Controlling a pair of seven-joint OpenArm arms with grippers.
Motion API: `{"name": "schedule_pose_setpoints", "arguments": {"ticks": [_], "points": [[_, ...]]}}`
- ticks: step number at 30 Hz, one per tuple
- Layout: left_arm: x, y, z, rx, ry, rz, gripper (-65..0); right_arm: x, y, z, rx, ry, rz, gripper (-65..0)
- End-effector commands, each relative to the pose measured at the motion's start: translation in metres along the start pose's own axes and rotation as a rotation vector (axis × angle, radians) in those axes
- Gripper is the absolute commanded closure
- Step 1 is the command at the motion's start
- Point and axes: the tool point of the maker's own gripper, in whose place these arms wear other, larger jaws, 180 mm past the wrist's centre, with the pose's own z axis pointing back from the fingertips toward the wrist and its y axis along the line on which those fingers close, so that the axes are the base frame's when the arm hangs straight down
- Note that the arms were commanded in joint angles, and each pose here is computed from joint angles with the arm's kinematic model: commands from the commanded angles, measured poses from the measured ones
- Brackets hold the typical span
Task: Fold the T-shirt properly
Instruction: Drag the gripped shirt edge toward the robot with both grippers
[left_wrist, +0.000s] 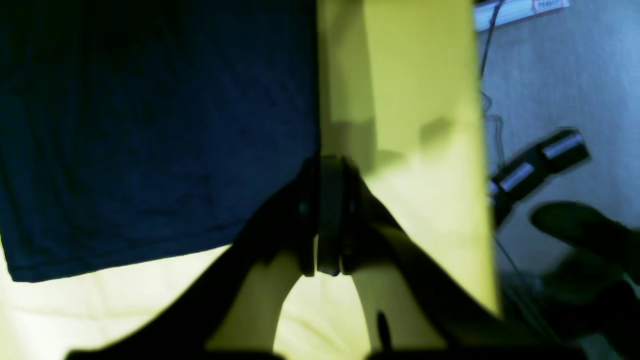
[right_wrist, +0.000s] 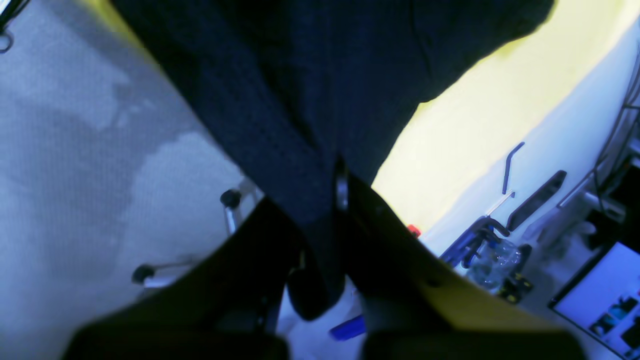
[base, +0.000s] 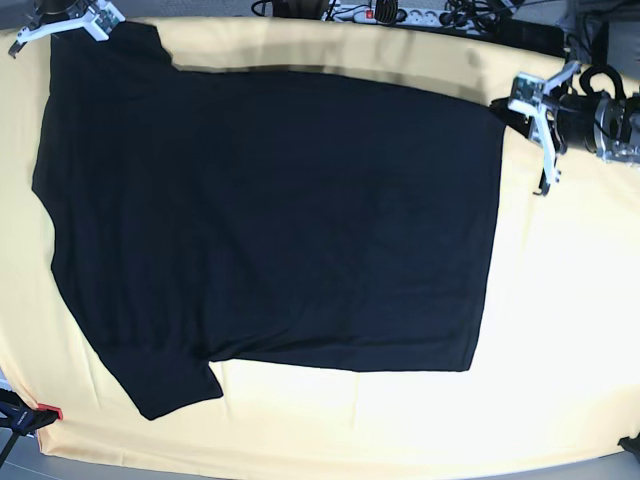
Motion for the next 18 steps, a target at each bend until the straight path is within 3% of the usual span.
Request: {"name": "schedule_pose_setpoints", "arguments": {"ticks": [1,6,11,15,18], "points": [[-0.001,-0.005,0.007,-0.021,0.03,-0.015,0.0,-0.003,-0.001,0.004,-0.005,0.011,0.015,0.0],[0.002,-0.038,0.004,-0.125,0.121,0.011,0.0,-0.004,-0.001,0.004,-0.005,0.013,0.016,0.0],[0.016,-0.054,0.004,-0.173,0.145,0.002,0.0,-0.004,-0.003,0.005,-0.015,0.016,0.015,0.0],[0.007,-0.048,0.003,-0.148,0.192,-0.054,0.0,0.001,-0.012,0.005,-0.068,-0.011,0.035,0.0],[-0.001,-0.021,0.002,-0.001,0.247,-0.09,0.0,0.003,-0.022,0.004,-0.111,-0.012,0.063,0.0]]}}
